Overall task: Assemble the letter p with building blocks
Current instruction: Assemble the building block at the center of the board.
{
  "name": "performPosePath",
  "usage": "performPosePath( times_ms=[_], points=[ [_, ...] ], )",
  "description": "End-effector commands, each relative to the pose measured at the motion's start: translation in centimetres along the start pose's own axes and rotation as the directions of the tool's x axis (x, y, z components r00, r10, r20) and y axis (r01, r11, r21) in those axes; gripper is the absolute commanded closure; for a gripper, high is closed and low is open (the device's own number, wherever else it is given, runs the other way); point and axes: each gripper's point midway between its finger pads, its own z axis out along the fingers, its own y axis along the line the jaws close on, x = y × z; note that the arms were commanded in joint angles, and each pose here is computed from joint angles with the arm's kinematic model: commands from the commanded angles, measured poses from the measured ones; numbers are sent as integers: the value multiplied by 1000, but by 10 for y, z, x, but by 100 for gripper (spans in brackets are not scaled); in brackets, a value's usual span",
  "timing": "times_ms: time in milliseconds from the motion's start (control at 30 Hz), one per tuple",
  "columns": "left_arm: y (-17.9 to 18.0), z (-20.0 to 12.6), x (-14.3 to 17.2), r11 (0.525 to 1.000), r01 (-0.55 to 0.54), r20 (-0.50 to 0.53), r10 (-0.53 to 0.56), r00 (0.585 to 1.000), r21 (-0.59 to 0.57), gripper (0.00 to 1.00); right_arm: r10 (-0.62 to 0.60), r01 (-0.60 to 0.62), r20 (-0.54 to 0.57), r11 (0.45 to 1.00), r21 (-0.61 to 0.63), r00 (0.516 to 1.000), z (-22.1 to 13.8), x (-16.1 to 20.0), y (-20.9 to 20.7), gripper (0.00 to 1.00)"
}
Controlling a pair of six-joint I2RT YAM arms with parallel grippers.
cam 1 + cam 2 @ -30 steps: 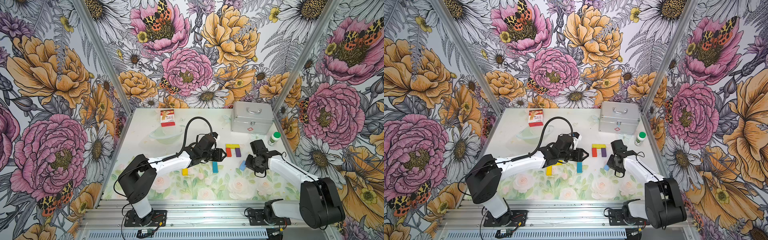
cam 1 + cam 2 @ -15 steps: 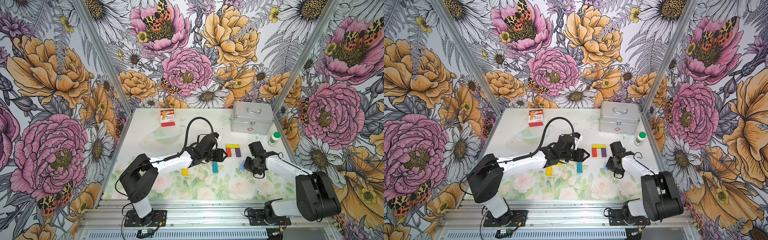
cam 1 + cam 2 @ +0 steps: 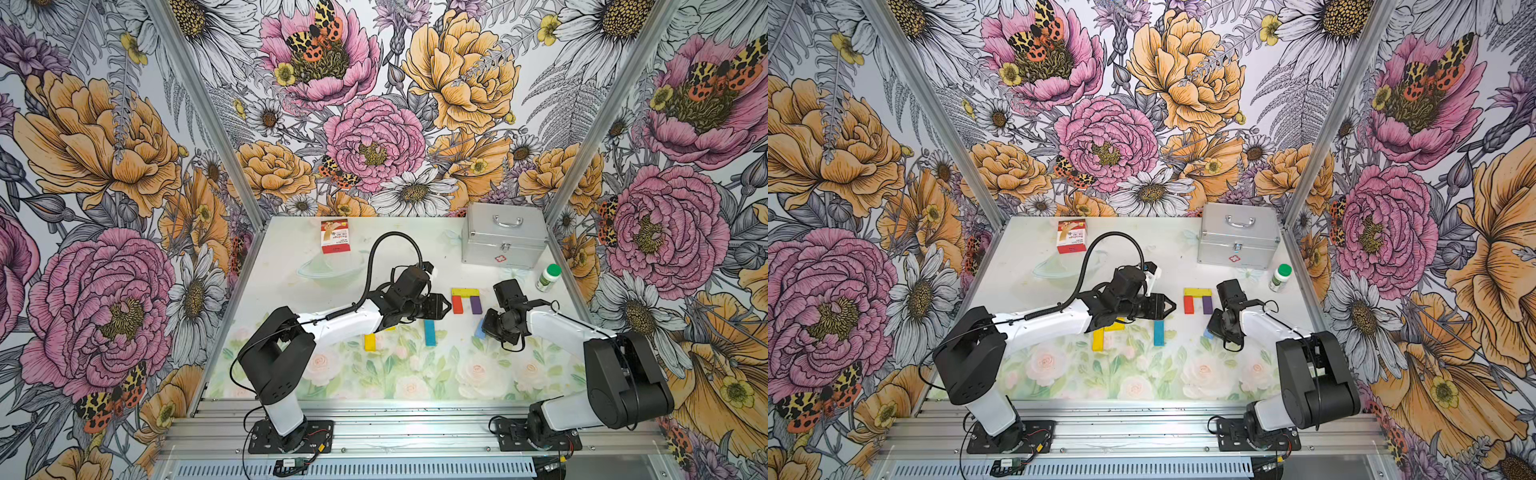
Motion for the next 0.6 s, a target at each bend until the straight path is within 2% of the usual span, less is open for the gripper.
performPosePath(
  times_ms=[0,233,567],
  points=[
    [-7,-8,-10,999,-21,30,21,999,24,55,0,0,-6,1000,-20,1000,1,0,8,85],
    [-6,-7,-9,999,-21,25,20,999,24,55,7,-7,-21,1000,-19,1000,1,13,2,85],
    [-1,-6,-10,1000,-18,23,17,1000,17,55,-24,23,-36,999,-28,999,4,17,15,86]
  ],
)
